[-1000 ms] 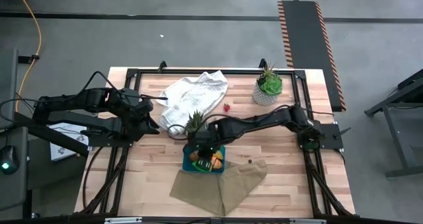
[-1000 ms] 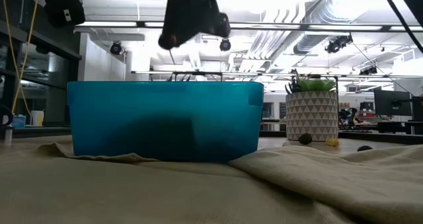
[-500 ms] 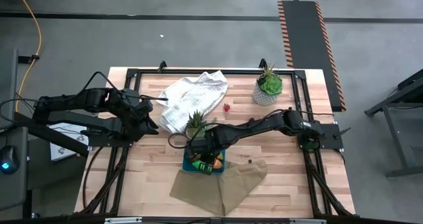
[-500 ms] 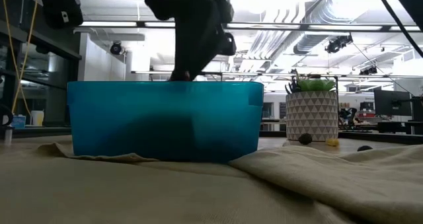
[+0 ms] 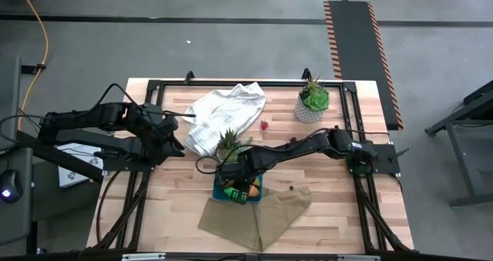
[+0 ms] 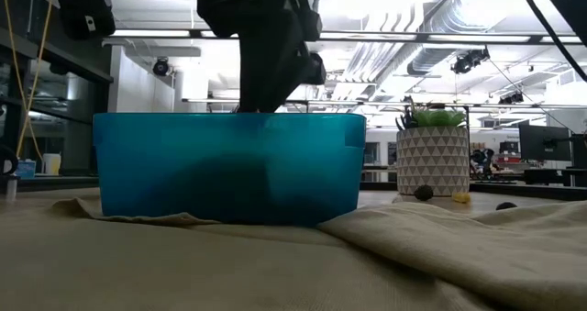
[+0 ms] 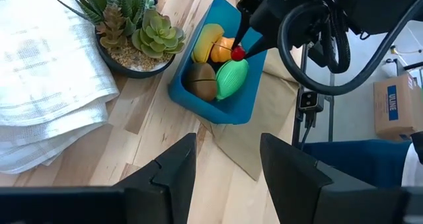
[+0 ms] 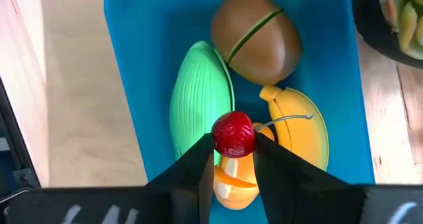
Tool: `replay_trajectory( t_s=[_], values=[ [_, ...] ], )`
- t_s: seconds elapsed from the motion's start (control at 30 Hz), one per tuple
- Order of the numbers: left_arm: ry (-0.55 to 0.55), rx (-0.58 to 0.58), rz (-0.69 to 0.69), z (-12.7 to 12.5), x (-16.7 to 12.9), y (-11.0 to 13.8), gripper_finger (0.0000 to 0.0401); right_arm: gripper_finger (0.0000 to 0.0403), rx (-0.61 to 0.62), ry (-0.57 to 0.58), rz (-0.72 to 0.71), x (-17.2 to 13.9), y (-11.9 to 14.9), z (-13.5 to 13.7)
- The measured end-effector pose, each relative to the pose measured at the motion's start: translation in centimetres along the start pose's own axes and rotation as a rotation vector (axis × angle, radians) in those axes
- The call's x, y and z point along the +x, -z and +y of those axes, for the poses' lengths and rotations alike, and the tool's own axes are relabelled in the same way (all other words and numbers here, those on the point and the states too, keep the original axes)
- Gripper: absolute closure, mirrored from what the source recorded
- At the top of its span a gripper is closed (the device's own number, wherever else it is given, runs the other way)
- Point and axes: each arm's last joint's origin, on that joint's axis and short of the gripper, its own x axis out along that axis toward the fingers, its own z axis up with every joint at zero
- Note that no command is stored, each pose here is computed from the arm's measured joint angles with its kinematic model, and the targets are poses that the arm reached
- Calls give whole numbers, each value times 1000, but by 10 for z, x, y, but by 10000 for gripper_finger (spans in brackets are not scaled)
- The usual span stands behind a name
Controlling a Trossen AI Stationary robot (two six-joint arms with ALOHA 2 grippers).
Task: Pick and placing Produce into tupperware
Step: Put the cherry into the blue bin, then put the blackberry into the blue bin
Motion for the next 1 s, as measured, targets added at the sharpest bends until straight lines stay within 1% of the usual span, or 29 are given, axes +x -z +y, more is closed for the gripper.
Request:
replay_trajectory(
  t_s=[0.2, 0.43, 0.53, 0.77, 1.0],
  values=[
    [0, 0, -1, 0, 0, 0, 245, 315, -1, -3, 4, 0, 0, 0],
    [0, 0, -1, 0, 0, 0, 245, 279, -4, -10, 7, 0, 0, 0],
    [0, 0, -1, 0, 0, 0, 245, 269, -7, -10, 7, 0, 1, 1],
    [0, 0, -1, 0, 0, 0, 245, 268, -14, -18, 2, -2, 2, 4],
    [-13, 0, -8, 0, 0, 0, 245, 267, -7, 28, -73, -21, 1, 5]
  ],
)
